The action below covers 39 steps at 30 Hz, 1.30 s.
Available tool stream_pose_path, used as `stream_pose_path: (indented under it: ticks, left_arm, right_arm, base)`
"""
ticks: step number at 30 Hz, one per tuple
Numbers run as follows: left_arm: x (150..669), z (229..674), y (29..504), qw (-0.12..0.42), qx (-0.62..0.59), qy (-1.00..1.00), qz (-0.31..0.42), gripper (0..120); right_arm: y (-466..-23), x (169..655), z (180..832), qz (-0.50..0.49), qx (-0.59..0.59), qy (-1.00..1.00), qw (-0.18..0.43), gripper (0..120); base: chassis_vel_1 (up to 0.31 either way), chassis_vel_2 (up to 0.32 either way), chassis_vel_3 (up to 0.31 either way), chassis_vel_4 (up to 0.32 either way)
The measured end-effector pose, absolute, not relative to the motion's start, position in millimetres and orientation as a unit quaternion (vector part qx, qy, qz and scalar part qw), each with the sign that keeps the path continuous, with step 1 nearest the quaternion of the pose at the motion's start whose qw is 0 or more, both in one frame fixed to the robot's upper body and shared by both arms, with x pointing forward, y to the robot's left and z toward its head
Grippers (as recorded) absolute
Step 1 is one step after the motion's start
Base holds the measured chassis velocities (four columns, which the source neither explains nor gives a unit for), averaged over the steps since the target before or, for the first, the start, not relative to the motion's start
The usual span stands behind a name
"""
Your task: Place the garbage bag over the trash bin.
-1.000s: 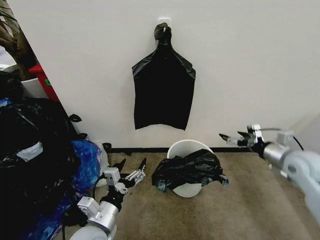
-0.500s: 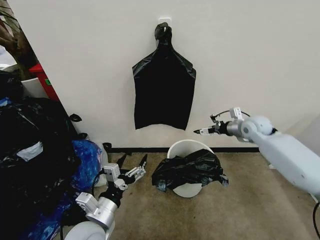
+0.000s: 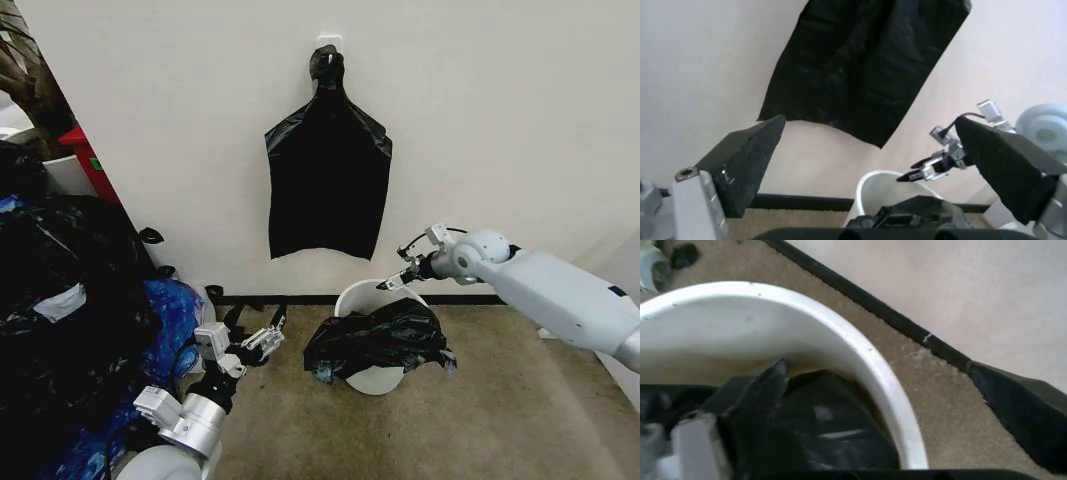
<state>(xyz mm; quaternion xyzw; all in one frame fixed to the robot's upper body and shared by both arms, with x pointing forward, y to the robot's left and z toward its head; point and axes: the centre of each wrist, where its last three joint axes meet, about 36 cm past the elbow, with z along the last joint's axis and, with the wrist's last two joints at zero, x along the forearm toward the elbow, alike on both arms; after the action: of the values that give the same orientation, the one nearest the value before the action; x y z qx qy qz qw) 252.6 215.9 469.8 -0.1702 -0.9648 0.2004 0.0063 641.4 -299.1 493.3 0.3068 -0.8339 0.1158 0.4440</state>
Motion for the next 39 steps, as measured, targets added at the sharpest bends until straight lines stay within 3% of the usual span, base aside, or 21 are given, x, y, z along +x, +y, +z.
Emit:
stream_pose_path:
  ticks: [25, 39]
  left_arm:
    - [257, 477, 216, -0.022, -0.177, -0.963, 0.202, 100]
    - [257, 482, 221, -0.032, -0.166, -0.965, 0.202, 100]
  right_arm:
    - [-266, 652, 455, 0.13, 0.313, -0.818, 0.465, 7]
    - [-293, 615, 478, 0.138, 0.318, -0.822, 0.451, 1]
  base:
    - [0.0, 0.0, 0.0, 0.0]
    - [0.0, 0.0, 0.0, 0.0]
